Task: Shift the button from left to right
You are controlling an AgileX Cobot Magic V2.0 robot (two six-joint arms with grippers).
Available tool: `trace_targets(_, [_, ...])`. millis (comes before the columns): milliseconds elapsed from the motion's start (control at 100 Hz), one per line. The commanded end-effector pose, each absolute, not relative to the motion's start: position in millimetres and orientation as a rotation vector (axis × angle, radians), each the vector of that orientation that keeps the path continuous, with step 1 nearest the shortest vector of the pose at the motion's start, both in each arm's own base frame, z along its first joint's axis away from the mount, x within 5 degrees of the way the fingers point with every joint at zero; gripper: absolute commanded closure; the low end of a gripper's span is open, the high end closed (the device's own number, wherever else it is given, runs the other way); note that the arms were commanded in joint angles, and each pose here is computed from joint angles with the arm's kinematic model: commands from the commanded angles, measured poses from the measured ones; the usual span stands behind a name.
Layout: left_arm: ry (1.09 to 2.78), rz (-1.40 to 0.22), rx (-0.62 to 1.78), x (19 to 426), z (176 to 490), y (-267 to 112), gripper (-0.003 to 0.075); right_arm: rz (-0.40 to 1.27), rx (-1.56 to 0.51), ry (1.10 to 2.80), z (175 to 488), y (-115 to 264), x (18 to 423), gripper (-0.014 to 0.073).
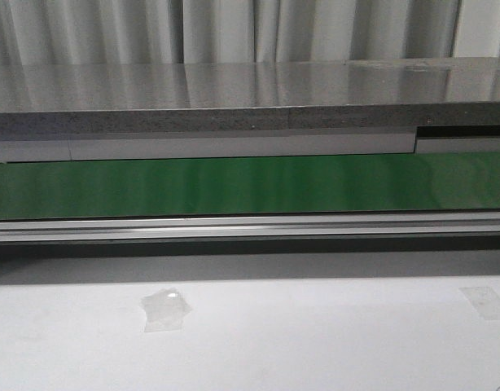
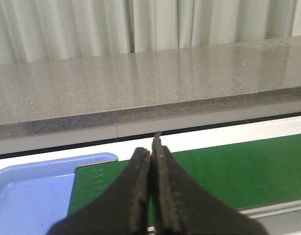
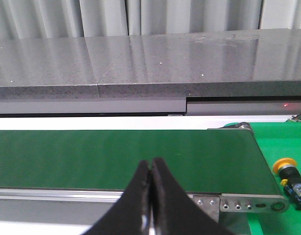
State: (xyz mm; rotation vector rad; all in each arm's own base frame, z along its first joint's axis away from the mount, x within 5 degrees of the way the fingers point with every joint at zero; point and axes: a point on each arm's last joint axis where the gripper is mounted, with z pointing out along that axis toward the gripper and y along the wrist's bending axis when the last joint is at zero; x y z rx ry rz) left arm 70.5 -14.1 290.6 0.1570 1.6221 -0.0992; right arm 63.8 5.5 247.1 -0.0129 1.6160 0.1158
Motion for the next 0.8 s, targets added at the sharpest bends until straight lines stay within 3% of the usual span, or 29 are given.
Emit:
trace_targets(0, [1.545, -0.104, 0.108, 70.6, 304.9, -11.7, 0.074, 0.116, -0.012, 1.491, 250.2, 4.7, 58.6, 0.0663])
trace_targets(360, [1.546, -0.104, 0.109, 70.6, 304.7, -11.8, 0.074, 0.117, -0.008, 1.467, 210.7, 4.2, 54.0, 0.0663])
trace_targets(790, [1.547, -0.105, 0.11, 70.6, 304.6, -11.9, 0.074, 0.117, -0.009, 1.473, 210.1, 4.2, 54.0, 0.0663])
